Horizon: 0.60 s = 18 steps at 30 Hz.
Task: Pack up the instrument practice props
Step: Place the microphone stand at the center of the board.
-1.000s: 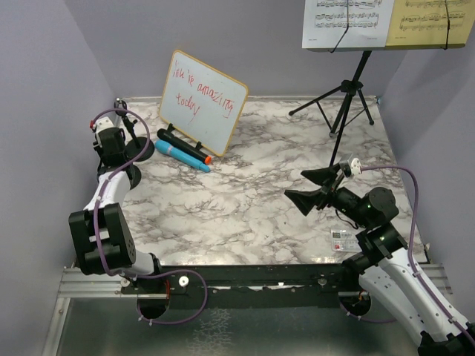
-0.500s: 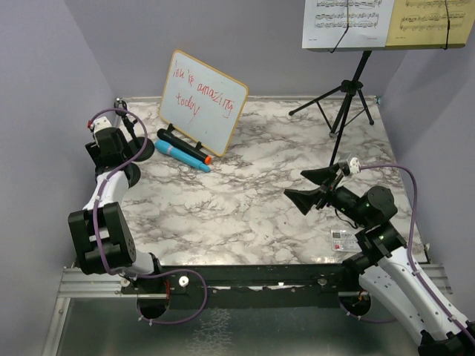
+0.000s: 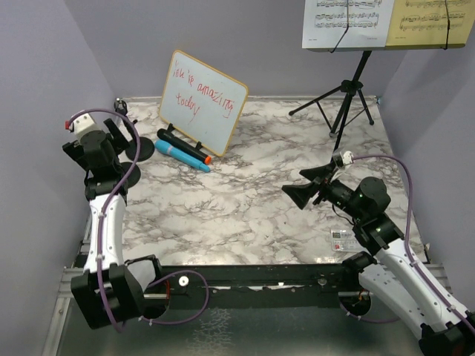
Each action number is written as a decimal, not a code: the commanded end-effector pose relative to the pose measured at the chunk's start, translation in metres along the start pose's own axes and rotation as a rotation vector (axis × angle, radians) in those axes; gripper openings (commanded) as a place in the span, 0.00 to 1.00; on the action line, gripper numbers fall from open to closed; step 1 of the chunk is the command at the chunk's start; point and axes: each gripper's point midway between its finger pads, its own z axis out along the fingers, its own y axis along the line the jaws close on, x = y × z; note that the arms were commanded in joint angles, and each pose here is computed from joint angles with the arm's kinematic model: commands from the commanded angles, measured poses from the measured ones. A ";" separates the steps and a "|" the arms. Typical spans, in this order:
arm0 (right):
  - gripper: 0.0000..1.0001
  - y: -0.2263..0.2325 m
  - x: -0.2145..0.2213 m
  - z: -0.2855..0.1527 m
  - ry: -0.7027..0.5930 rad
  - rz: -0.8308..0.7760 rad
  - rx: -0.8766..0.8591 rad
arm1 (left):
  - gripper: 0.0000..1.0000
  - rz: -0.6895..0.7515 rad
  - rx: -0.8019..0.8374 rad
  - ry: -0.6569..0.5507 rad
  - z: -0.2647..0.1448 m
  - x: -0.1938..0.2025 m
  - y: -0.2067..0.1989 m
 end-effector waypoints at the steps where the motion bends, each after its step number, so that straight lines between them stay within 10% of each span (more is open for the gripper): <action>1: 1.00 -0.007 -0.012 0.001 0.007 0.029 0.068 | 0.99 0.028 0.118 -0.024 -0.031 -0.019 -0.038; 18: 1.00 -0.035 0.022 0.038 0.238 0.102 0.129 | 0.99 0.078 0.678 0.028 -0.162 0.019 -0.142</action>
